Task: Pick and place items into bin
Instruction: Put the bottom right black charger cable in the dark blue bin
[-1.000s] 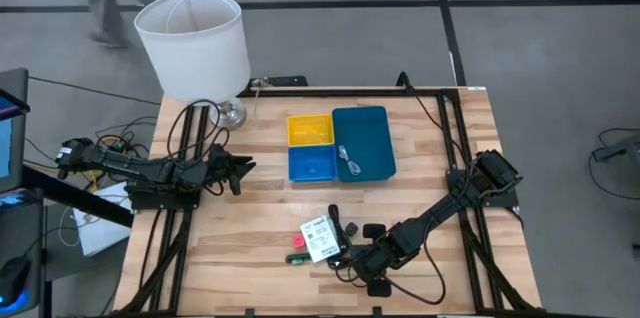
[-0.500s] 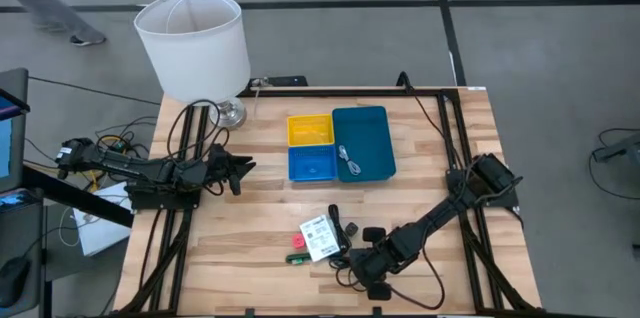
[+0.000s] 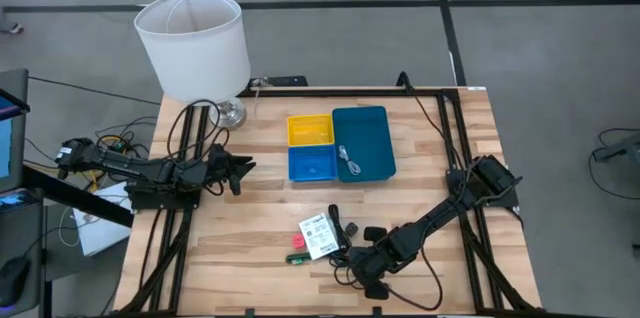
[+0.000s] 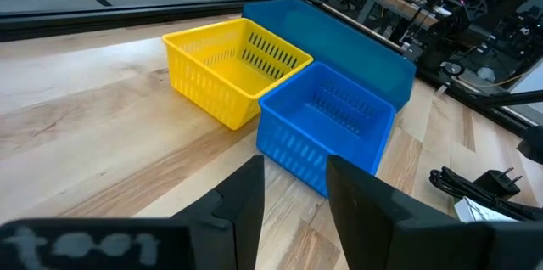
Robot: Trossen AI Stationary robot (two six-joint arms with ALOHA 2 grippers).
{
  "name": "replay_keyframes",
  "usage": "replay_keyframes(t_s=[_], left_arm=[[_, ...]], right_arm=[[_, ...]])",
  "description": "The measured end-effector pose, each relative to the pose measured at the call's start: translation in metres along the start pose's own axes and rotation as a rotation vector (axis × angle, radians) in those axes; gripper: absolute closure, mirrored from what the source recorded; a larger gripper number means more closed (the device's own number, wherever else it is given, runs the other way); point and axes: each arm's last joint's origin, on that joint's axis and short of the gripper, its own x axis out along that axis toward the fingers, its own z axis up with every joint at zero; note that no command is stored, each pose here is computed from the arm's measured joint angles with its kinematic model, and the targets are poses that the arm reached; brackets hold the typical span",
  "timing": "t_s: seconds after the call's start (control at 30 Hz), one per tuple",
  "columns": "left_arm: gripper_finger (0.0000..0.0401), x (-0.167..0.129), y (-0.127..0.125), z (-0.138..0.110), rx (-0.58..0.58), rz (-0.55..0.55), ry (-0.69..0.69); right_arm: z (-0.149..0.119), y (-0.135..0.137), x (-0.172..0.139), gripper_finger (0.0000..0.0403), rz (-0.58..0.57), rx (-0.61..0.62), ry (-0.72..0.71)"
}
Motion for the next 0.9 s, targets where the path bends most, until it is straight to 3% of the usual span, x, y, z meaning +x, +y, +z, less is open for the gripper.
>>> replay_keyframes(t_s=[0.3, 0.5, 0.9], left_arm=[[0.0285, 0.000, 0.000, 0.000, 0.001, 0.000, 0.001], [0.0285, 0.000, 0.000, 0.000, 0.001, 0.001, 0.001], [0.0285, 0.000, 0.000, 0.000, 0.001, 0.001, 0.001]], right_arm=[[-0.003, 0.020, -0.014, 0.0400, 0.027, -0.068, 0.109], [0.002, 0.025, -0.029, 0.0401, -0.040, -0.081, 0.108], [0.023, 0.014, -0.075, 0.0402, -0.326, -0.124, 0.100]])
